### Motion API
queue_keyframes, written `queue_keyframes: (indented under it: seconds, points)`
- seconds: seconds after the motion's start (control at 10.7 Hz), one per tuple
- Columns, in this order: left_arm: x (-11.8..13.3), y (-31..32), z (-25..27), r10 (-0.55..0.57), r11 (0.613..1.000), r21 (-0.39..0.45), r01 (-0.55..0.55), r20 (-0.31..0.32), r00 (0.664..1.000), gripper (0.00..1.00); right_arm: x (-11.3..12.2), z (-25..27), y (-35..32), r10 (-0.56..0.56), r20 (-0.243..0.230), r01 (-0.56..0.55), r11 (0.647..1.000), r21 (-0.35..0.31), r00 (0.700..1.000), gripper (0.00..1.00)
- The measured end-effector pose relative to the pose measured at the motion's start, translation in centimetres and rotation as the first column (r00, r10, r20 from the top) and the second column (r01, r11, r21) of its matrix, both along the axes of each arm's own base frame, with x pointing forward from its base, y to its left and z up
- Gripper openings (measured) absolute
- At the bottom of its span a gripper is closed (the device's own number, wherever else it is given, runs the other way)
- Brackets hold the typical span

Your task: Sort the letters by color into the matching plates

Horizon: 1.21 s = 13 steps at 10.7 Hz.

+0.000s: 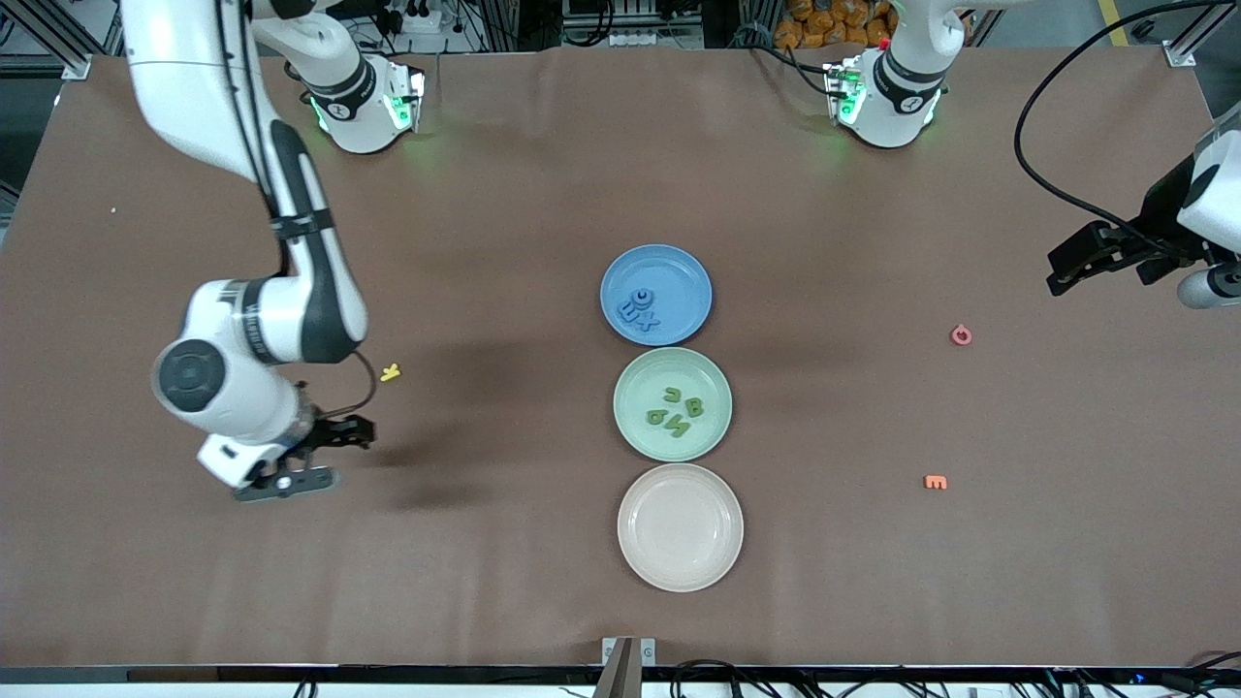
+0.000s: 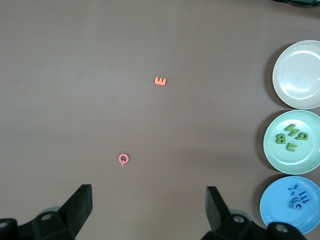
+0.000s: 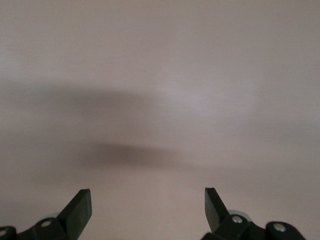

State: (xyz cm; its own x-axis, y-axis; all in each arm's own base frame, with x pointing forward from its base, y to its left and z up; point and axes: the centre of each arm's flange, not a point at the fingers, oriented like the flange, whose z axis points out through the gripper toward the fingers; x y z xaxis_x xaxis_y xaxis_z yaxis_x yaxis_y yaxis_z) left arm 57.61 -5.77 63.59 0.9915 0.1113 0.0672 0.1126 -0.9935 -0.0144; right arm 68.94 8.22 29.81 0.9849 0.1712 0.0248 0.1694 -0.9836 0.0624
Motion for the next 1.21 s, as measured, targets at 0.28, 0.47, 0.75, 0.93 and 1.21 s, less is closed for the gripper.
queue_keyframes:
  seconds: [0.28,0.47,0.75,0.93,1.21]
  points:
    - [0.0,0.0,0.0,0.001,1.0,0.0,-0.001,-0.001,1.0,1.0,0.7,3.5,-8.1,-0.004,0.036,0.005,0.999,-0.042,0.999,1.0]
    - [0.1,0.0,-0.1,0.001,1.0,0.0,-0.001,-0.002,1.0,1.0,0.0,7.8,-10.5,-0.032,0.026,0.032,0.999,-0.03,0.999,1.0]
    - [0.2,0.0,-0.3,0.001,1.0,0.0,-0.001,-0.006,1.0,1.0,-1.8,16.2,-12.1,-0.064,-0.05,0.065,0.998,0.013,0.997,1.0]
    - [0.2,0.0,-0.4,0.001,1.0,0.0,-0.001,-0.008,1.0,1.0,-3.6,21.3,-12.5,-0.071,-0.071,0.075,0.996,0.048,0.995,1.0]
    - [0.3,0.0,-0.6,0.001,1.0,0.001,-0.001,-0.01,1.0,1.0,-7.8,28.3,-13.7,-0.086,-0.091,0.097,0.988,0.118,0.992,1.0]
